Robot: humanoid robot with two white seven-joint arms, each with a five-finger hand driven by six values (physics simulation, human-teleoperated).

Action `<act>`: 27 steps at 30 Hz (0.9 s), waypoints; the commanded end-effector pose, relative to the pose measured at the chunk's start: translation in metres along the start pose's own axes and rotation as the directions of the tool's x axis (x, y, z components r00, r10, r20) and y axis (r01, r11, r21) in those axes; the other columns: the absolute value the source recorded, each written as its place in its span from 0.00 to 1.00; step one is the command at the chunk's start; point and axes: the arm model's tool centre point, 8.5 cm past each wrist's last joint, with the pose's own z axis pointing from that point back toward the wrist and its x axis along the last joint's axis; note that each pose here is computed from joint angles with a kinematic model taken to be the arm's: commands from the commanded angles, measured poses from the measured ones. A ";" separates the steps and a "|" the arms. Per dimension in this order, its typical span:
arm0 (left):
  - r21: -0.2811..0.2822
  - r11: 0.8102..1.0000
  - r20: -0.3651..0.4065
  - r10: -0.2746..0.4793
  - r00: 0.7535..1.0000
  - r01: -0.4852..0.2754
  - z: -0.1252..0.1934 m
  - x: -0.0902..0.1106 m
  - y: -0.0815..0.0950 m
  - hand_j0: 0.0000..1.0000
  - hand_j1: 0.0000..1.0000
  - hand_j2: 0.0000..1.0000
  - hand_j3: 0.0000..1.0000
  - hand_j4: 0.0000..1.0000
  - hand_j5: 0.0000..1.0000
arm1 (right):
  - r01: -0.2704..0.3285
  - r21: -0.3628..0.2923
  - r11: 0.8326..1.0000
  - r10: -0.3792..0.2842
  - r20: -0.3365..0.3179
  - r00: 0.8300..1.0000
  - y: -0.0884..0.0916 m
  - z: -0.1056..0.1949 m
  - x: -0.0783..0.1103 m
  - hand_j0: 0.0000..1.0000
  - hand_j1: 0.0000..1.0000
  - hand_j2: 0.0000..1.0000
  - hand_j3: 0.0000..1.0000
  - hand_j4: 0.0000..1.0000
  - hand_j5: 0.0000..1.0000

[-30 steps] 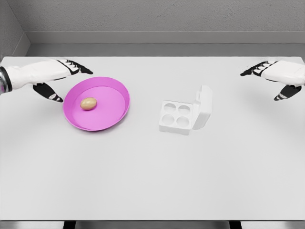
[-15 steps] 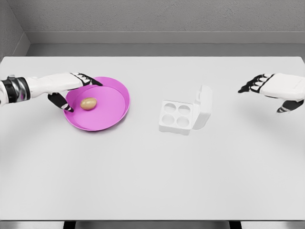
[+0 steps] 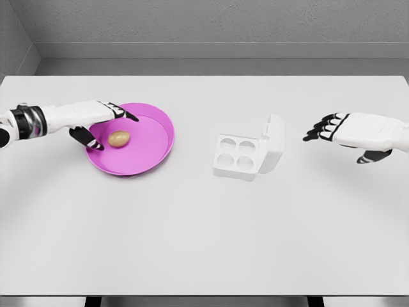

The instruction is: Pack egg into the box and close the box lid

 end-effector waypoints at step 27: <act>-0.039 0.999 0.016 -0.006 1.000 0.007 -0.013 0.007 -0.011 0.74 0.74 0.74 0.74 0.74 0.74 | -0.021 -0.004 1.000 0.022 0.037 0.999 -0.004 -0.006 0.013 1.00 1.00 1.00 1.00 1.00 1.00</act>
